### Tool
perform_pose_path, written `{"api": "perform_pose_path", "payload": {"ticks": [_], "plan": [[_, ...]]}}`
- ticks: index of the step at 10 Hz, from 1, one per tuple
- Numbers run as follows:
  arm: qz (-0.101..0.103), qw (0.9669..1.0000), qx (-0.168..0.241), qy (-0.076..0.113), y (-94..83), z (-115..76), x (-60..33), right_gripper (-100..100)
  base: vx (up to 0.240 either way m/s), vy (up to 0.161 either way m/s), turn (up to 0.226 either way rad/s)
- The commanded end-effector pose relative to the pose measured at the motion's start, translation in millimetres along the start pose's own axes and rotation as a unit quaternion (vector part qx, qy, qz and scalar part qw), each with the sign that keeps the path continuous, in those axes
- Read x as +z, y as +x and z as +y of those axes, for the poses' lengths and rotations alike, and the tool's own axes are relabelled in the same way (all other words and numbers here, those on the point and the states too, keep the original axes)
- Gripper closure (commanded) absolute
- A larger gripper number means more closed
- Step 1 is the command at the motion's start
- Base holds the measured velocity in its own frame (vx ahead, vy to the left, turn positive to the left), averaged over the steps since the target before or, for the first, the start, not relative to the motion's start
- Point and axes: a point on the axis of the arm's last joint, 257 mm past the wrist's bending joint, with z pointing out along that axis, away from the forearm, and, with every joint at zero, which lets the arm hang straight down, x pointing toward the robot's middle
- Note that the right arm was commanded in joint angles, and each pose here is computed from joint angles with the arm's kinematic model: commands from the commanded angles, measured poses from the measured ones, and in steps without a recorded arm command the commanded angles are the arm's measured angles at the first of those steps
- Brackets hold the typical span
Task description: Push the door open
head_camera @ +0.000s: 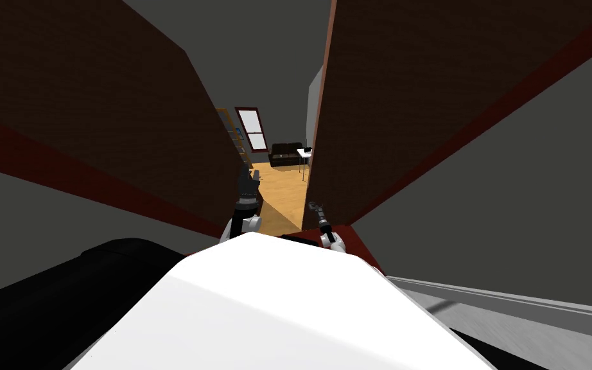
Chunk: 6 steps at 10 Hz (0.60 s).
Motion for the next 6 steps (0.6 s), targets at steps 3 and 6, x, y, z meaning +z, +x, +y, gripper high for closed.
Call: {"api": "perform_pose_path", "payload": {"ticks": [3, 6], "plan": [[-0.022, 0.9997, -0.007, -0.003, -23.2, 3.6, -1.0, 100, 0.164, 0.086, -0.029], [-0.037, 0.9992, -0.01, -0.003, -37.8, 3.9, -3.5, 100, 0.091, 0.051, -0.024]]}}
